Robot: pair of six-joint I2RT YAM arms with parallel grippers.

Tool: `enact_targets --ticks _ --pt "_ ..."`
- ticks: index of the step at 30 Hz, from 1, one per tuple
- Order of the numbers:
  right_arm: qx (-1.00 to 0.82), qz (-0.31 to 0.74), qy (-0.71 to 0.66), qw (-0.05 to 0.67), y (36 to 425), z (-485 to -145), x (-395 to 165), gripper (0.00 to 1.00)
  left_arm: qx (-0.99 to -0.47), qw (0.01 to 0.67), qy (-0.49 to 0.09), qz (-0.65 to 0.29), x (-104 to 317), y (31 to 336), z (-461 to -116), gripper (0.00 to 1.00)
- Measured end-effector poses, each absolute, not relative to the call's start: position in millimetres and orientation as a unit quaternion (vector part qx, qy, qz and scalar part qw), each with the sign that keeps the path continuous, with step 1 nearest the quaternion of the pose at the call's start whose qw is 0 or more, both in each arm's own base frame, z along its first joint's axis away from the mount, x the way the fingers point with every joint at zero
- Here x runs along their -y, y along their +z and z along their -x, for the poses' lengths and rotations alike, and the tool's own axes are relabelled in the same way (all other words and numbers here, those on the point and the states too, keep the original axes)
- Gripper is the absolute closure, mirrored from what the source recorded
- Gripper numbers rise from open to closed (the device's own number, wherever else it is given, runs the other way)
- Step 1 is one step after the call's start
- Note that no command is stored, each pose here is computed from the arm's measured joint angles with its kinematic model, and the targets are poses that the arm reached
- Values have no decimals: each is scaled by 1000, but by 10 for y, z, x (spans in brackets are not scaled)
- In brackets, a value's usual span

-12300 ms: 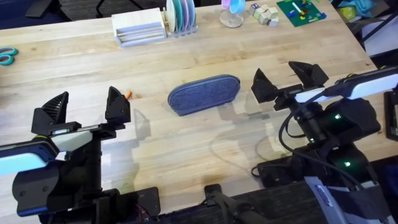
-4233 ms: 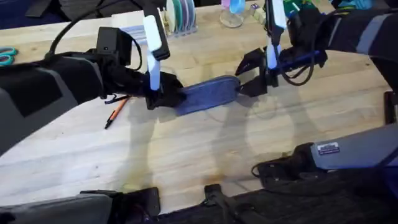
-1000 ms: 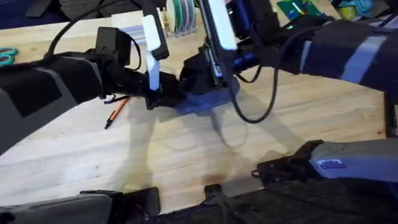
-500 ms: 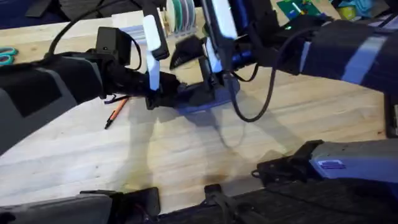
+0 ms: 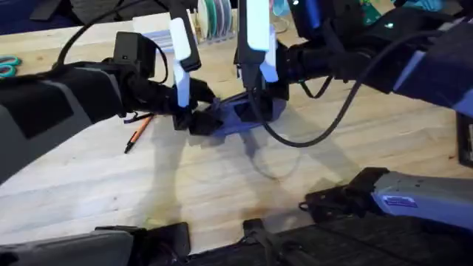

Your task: Unzip the bag, pick up the pens from the table one at a time and place them inside, then zip the bag closed.

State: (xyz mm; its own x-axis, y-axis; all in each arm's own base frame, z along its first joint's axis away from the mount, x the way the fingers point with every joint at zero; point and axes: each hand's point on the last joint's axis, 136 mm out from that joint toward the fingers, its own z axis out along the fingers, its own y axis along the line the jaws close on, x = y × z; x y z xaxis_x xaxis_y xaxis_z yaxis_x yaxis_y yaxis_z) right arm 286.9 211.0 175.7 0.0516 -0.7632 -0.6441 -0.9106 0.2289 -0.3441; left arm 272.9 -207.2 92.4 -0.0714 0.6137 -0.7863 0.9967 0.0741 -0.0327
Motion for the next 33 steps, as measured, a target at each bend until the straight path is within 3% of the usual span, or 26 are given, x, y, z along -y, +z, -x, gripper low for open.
enact_targets --ticks 3,4,17,22,24,30,33 --pt "-685 610 80 389 1779 -2896 -2068 5 -665 310 -309 -605 2072 925 -2729 56" --pt "-686 610 77 389 1777 -2901 -2062 5 -664 310 -309 -606 2071 923 -2728 22" --pt "-686 613 62 386 1764 -2896 -2084 5 -672 316 -303 -598 1997 937 -2783 8" --pt "-684 607 57 401 1880 -2879 -2061 7 -682 361 -270 -576 1737 1210 -2939 8" --pt "-682 604 53 409 1941 -2873 -2049 139 -682 386 -250 -569 1621 1380 -2982 9" --pt "-684 601 50 410 1961 -2866 -2029 932 -679 441 -201 -552 1356 1773 -3020 8" --pt "-687 602 51 403 1934 -2843 -2016 969 -678 456 -185 -546 1273 1890 -3016 9"
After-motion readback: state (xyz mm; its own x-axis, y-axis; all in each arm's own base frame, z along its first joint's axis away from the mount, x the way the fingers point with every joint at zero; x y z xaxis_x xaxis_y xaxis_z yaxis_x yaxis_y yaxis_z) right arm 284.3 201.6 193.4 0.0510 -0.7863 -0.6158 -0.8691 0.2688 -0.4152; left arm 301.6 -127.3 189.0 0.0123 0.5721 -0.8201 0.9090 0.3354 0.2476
